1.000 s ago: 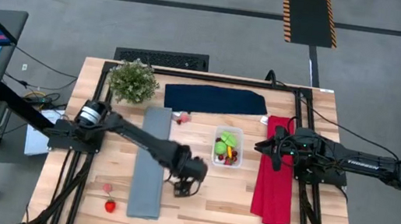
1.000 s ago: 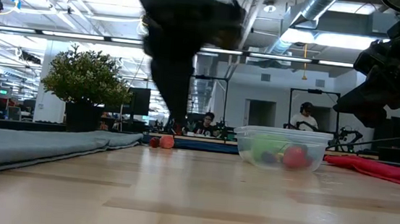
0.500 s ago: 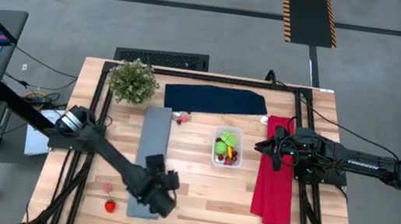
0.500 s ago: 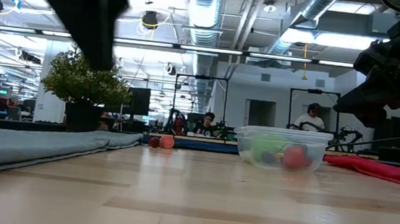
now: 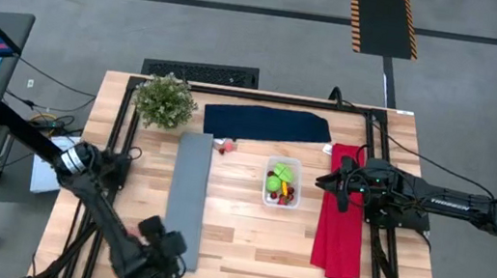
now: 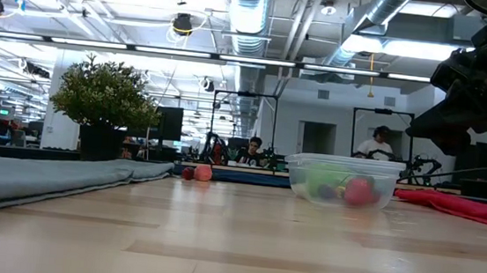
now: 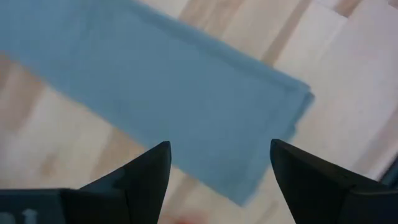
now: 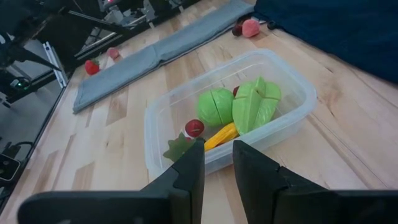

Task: Pick and placing Produce into tupperware
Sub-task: Put the red strawberry into the transparent bin

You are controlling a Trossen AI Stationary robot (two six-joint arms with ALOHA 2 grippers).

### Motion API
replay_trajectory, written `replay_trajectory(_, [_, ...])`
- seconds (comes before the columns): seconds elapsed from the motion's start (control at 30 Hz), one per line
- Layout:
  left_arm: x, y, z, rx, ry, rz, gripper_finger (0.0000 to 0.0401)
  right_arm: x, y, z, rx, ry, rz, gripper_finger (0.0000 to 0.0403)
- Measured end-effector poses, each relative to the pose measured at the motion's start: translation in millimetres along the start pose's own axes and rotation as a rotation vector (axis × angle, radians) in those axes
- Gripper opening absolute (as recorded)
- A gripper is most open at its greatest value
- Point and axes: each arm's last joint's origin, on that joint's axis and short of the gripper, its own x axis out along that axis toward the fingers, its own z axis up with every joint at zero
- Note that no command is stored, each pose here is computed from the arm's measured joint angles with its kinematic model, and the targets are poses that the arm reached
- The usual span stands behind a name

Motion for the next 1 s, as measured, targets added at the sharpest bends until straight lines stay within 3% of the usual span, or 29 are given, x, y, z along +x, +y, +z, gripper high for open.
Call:
replay_trajectory(0.13, [-9, -4, -23, -0.122, -0.001, -0.033, 0.0265, 0, 0, 0, 0.000, 0.000, 0.000, 0.0107])
replay_trajectory(0.37, [-21, -5, -62, -0.348, 0.129, -0.035, 0.0265, 0, 0, 0, 0.000, 0.000, 0.000, 0.0107])
replay_trajectory(0.6, [-27, -4, -86, -0.631, -0.055, -0.100, 0.0265, 0, 0, 0, 0.000, 0.000, 0.000, 0.0107])
replay_trajectory(0.67, [-22, -5, -91, -0.659, -0.067, -0.081, 0.0265, 0, 0, 0, 0.000, 0.000, 0.000, 0.0107])
replay_trajectory(0.83, [-8, -1, -97, -0.666, 0.014, 0.113, 0.0265, 0, 0, 0, 0.000, 0.000, 0.000, 0.0107])
replay_trajectory(1.0, [1, -7, -100, -0.683, 0.017, 0.117, 0.0265, 0, 0, 0, 0.000, -0.001, 0.001, 0.0107])
